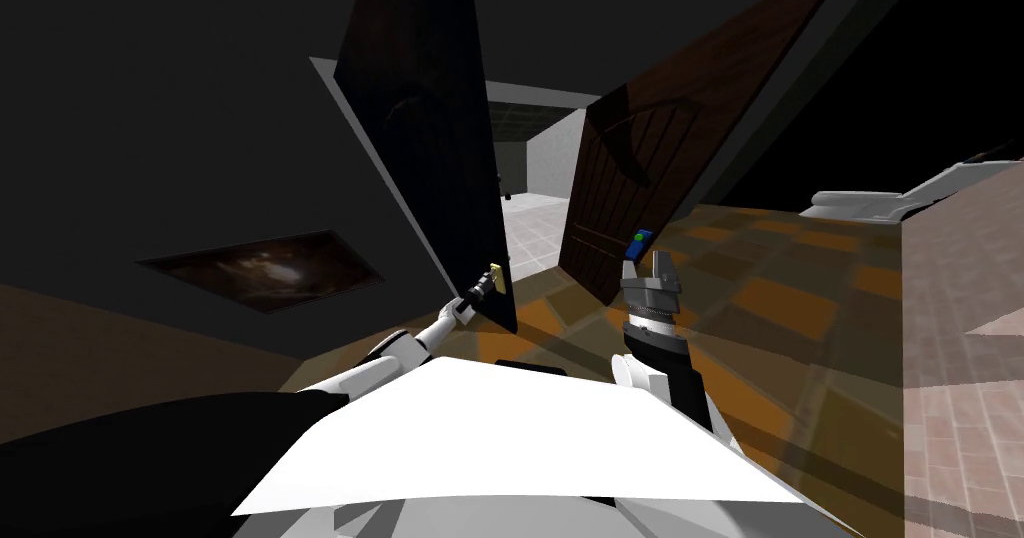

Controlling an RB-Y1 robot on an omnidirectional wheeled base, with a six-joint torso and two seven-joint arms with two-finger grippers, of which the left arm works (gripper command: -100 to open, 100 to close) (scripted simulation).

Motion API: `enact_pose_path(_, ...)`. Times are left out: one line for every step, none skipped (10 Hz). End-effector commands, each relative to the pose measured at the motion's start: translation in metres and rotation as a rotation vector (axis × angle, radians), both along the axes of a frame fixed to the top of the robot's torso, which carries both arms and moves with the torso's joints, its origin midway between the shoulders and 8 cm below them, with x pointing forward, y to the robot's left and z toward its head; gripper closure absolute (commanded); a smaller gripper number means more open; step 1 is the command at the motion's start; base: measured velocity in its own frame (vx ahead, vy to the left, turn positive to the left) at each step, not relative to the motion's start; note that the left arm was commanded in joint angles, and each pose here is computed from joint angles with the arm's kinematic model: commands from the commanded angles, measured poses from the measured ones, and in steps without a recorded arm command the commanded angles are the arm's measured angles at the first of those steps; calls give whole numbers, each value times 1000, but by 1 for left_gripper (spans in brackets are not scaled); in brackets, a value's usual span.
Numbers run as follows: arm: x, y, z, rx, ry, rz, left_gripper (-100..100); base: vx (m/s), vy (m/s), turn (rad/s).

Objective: Pull the door open

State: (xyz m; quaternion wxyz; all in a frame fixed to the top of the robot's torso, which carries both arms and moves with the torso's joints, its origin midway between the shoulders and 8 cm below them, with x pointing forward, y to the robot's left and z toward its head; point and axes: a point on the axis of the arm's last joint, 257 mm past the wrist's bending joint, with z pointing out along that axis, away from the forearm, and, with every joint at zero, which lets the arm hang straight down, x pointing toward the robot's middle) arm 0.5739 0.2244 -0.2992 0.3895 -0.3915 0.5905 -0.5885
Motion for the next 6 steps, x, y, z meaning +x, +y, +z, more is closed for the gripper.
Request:
enact_pose_path(-1, 0, 3, -1, -4, -12, 100, -118, 138, -88)
enact_pose_path(-2, -2, -1, -1, 1, -10, 100, -54, 52, -33)
enact_pose_path(-10, -9, 0, 0, -2, -54, 100, -93, 107, 5)
enact_pose_path(-12, -11, 0, 0, -4, -66, 100, -140, 126, -11)
enact_pose_path(-16, -15, 2, 1, -6, -93, 100, -126, 137, 11)
enact_pose_path(-19, -17, 2, 1, -7, -108, 100, -111, 146, 5)
